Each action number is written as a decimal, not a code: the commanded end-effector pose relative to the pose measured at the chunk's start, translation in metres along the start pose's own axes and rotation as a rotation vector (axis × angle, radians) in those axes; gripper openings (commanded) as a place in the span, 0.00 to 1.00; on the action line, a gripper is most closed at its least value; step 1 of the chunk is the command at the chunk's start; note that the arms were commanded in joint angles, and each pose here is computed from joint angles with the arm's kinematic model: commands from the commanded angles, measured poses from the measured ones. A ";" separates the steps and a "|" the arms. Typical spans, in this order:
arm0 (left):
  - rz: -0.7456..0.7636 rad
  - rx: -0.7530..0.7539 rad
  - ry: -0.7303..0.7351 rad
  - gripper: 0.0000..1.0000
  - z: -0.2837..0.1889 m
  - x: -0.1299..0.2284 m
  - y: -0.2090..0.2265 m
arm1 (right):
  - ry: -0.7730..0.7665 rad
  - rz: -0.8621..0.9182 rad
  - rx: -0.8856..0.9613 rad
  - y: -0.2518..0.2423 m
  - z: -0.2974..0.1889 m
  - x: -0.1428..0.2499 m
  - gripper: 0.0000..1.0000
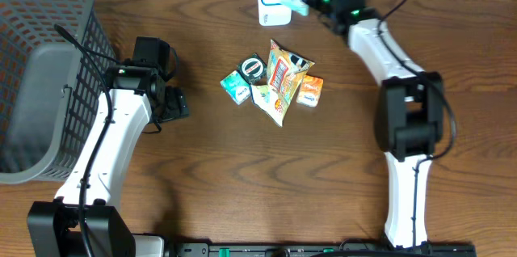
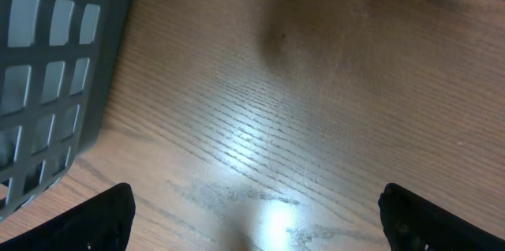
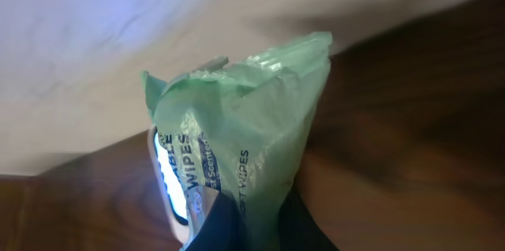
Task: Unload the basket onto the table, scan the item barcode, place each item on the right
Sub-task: 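Carry the packet far right and drop it at the table edge, then reach the right gripper into the pile and grasp the orange juice box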
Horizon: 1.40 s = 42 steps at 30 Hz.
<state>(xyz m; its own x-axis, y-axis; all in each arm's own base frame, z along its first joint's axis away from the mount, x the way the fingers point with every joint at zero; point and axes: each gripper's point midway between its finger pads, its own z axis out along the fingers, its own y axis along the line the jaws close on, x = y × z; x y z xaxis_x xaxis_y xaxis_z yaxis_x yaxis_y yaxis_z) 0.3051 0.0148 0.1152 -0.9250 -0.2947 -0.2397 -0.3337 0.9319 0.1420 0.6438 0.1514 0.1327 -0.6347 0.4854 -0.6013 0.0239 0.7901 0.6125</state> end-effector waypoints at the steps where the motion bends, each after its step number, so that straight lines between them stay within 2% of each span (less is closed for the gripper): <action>1: -0.014 -0.022 0.000 0.98 0.001 0.001 0.005 | -0.103 -0.071 0.091 -0.014 -0.071 -0.072 0.01; 6: -0.014 -0.022 0.000 0.98 0.001 0.001 0.005 | -0.050 -0.074 0.596 -0.155 -0.178 -0.100 0.01; 11: -0.014 -0.022 0.000 0.97 0.001 0.001 0.005 | 0.076 -0.087 0.855 -0.247 -0.244 -0.095 0.02; 12: -0.014 -0.022 0.000 0.98 0.001 0.001 0.005 | 0.086 -0.054 0.932 -0.269 -0.264 -0.094 0.09; 13: -0.014 -0.022 0.000 0.98 0.001 0.001 0.005 | 0.093 -0.030 0.976 -0.284 -0.277 -0.093 0.22; 15: -0.015 -0.022 0.000 0.98 0.001 0.001 0.005 | 0.108 0.024 1.007 -0.307 -0.294 -0.089 0.86; 16: -0.014 -0.022 0.000 0.98 0.001 0.001 0.005 | 0.135 0.090 0.939 -0.318 -0.297 -0.081 0.99; 22: -0.014 -0.022 0.000 0.98 0.001 0.001 0.005 | 0.193 0.164 0.706 -0.303 -0.272 -0.061 0.99; 27: -0.014 -0.022 0.000 0.98 0.001 0.001 0.005 | 0.282 0.199 0.480 -0.265 -0.237 -0.033 0.99; 29: -0.014 -0.022 0.000 0.98 0.001 0.001 0.005 | 0.327 0.217 0.401 -0.250 -0.226 -0.018 0.96; 32: -0.014 -0.022 0.000 0.98 0.001 0.001 0.005 | 0.419 0.248 0.310 -0.227 -0.210 0.015 0.89; 35: -0.015 -0.022 0.000 0.98 0.001 0.001 0.005 | 0.548 0.267 0.255 -0.205 -0.193 0.065 0.89; 42: -0.014 -0.022 0.000 0.98 0.001 0.001 0.005 | 0.749 0.177 0.215 -0.169 -0.166 0.158 0.89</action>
<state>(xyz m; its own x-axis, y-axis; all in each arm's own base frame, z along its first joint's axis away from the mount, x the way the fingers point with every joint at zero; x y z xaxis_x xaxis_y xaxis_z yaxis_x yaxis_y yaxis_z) 0.3050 0.0148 0.1151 -0.9251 -0.2947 -0.2393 -0.3336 0.9319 0.1422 0.4247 -0.0041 0.0319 -0.9270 0.3751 0.0080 0.3330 0.8128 0.4780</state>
